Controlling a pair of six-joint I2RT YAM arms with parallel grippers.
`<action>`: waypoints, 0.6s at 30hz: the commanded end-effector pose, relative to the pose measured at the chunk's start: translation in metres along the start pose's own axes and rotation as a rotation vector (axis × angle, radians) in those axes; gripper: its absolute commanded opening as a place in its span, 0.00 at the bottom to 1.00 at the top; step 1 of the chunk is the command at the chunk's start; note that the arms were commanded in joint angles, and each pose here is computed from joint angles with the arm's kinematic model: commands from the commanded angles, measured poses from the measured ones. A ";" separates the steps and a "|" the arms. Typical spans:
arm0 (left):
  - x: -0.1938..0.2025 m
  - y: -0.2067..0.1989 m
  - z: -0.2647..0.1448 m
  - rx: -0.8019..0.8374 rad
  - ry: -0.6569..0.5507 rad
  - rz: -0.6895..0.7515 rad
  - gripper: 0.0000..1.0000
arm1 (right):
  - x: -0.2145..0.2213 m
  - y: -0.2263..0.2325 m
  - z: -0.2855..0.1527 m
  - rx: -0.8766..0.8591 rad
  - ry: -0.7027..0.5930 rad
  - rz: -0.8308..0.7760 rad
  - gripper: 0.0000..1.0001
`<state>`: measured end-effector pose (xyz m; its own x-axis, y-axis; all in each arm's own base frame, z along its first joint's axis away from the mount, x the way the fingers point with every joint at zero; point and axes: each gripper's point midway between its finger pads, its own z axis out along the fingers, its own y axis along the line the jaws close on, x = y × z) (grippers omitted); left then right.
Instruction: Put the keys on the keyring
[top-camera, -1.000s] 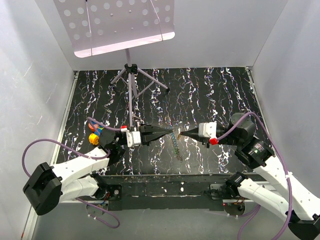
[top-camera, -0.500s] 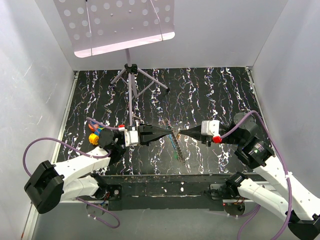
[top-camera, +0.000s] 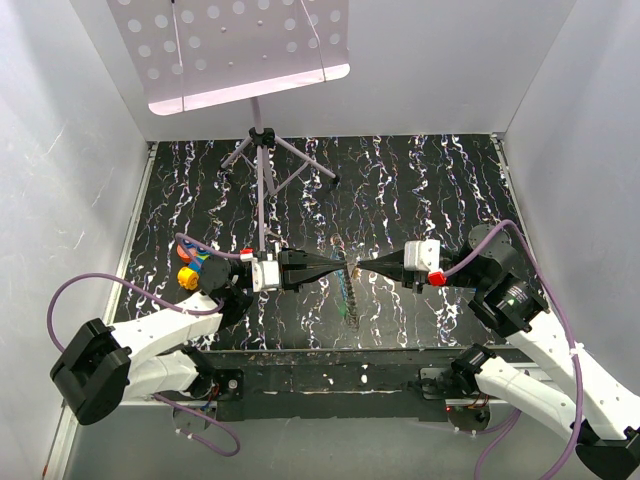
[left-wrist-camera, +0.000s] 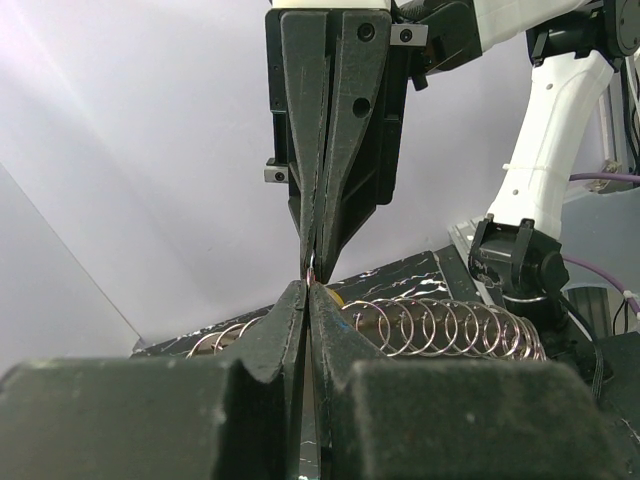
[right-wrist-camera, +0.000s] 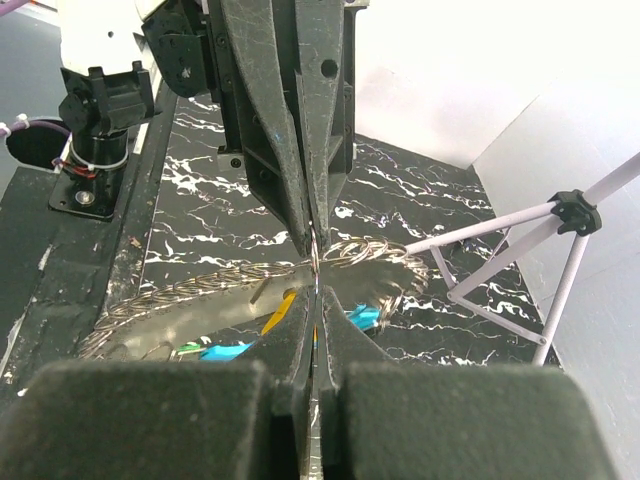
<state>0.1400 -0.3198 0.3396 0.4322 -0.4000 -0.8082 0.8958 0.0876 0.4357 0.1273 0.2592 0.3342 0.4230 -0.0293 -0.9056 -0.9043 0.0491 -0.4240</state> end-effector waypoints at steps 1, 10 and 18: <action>-0.010 0.004 0.000 -0.012 -0.026 0.035 0.00 | -0.020 -0.004 -0.001 -0.001 -0.054 -0.040 0.01; -0.010 0.004 0.001 -0.009 -0.027 0.035 0.00 | -0.019 -0.001 0.000 -0.015 -0.056 -0.040 0.01; -0.008 0.001 0.002 0.011 -0.023 0.024 0.00 | -0.020 0.003 0.000 -0.039 -0.060 -0.044 0.01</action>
<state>0.1381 -0.3200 0.3386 0.4317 -0.4001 -0.8084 0.8947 0.0759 0.4402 0.1225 0.2599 0.3349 0.4273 -0.0152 -0.9040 -0.9037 0.0246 -0.4275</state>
